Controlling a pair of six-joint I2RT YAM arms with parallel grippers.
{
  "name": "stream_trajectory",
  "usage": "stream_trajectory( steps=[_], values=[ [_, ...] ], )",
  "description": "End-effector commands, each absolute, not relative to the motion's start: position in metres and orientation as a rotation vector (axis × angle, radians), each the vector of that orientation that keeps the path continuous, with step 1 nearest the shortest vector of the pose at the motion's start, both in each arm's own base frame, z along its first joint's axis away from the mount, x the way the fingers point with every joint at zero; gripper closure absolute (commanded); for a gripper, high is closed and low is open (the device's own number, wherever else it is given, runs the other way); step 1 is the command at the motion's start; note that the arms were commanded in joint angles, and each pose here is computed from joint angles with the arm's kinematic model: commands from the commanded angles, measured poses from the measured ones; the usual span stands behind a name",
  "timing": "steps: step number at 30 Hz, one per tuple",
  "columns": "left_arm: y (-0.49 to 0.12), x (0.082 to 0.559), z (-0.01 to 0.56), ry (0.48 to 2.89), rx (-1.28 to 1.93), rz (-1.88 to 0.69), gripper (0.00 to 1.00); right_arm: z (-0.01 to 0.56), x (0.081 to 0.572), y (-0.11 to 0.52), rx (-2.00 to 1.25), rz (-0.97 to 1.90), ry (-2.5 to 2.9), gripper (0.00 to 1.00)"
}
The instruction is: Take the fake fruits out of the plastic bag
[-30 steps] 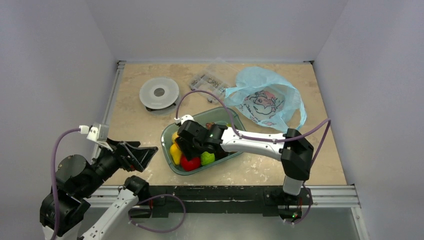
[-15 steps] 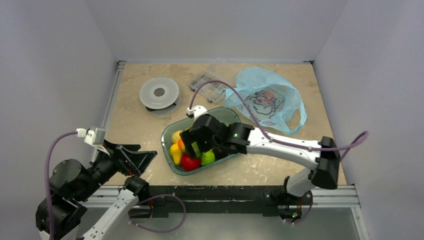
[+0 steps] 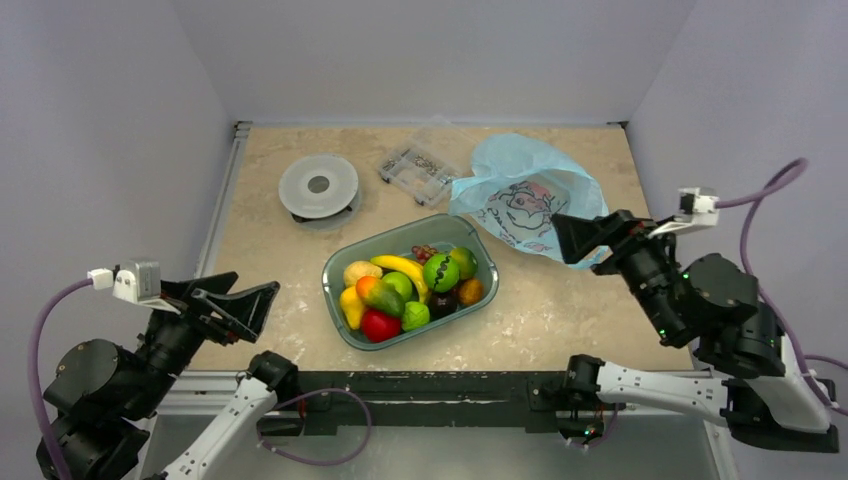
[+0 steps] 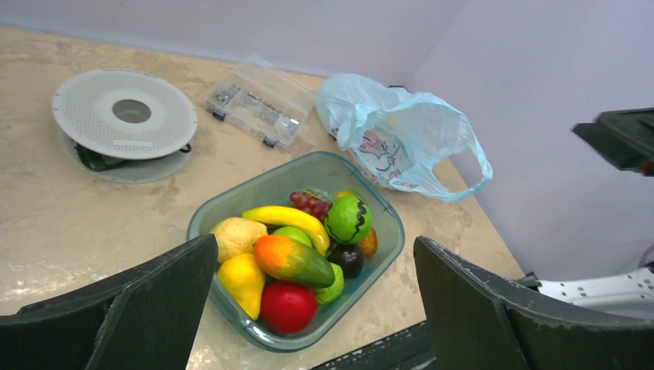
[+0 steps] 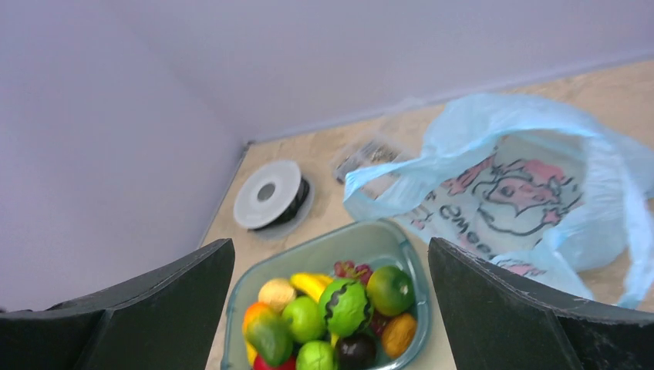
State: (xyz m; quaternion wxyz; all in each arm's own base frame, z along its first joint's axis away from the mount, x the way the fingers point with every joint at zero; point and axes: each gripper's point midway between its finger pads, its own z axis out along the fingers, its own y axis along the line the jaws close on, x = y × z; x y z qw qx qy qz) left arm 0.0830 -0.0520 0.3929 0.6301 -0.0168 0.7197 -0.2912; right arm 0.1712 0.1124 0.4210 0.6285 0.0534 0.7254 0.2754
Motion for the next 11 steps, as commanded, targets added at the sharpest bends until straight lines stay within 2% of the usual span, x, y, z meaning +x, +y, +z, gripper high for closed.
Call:
stream_trajectory(
  steps=[1, 8, 11],
  values=[
    [-0.035, 0.096, 0.418, 1.548, -0.068, -0.556, 0.0, 0.426, 0.181, 0.073, 0.226, 0.463, 1.588, 0.01],
    [-0.032, 0.1, 0.435, 1.525, -0.033, -0.505, 0.0, 0.448, 0.179, 0.074, 0.24, 0.554, 1.516, 0.01],
    [-0.035, 0.104, 0.437, 1.535, -0.025, -0.506, 0.0, 0.446, 0.183, 0.074, 0.249, 0.508, 1.523, 0.01]
  ],
)
